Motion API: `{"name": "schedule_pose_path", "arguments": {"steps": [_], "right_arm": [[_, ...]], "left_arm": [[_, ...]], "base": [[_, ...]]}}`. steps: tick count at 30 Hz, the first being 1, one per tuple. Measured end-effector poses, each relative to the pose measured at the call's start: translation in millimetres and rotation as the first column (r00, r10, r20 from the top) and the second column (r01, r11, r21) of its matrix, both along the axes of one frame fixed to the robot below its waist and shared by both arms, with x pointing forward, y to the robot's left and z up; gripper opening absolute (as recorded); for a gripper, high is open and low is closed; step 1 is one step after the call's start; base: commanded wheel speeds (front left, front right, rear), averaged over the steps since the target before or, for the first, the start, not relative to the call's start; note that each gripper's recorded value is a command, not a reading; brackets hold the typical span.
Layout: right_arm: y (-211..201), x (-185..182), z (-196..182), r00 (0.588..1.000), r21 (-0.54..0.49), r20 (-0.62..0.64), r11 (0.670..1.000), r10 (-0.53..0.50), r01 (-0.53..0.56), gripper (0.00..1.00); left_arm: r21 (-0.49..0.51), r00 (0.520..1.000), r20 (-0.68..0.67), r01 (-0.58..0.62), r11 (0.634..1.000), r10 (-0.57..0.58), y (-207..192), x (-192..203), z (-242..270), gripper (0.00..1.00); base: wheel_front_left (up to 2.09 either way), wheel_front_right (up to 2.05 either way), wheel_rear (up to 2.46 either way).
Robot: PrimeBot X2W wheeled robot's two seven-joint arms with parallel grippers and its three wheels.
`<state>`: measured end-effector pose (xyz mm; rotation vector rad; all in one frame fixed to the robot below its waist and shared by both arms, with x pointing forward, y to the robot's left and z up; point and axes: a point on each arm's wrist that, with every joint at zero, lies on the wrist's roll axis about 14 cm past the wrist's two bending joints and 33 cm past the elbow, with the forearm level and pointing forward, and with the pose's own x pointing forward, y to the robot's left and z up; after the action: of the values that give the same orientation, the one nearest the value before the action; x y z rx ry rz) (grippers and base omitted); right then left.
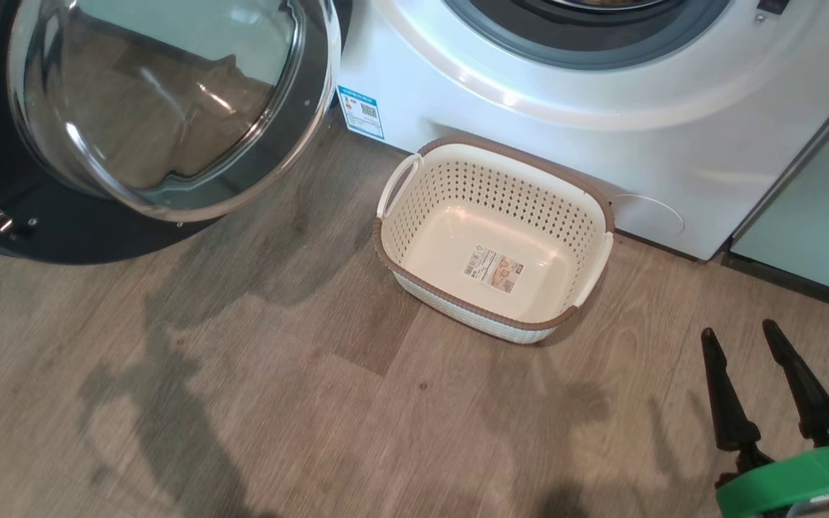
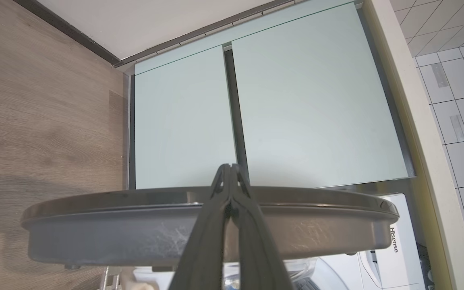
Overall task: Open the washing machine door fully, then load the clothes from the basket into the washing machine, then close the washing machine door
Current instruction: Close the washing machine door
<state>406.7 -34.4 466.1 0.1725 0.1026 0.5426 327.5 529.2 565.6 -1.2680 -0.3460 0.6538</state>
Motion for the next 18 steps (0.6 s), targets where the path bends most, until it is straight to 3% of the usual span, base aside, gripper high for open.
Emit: {"name": "schedule_pose_path", "arguments": {"steps": [18], "right_arm": [[-4.0,6.6,-3.6,1.0,-0.011,-0.003,1.0,-0.003,0.003,1.0]], "left_arm": [[0.001,0.999,-0.031,0.015,1.0,-0.015,-4.0,12.4,-9.5,0.0]], "base": [[0.0,0.0,0.0]]}}
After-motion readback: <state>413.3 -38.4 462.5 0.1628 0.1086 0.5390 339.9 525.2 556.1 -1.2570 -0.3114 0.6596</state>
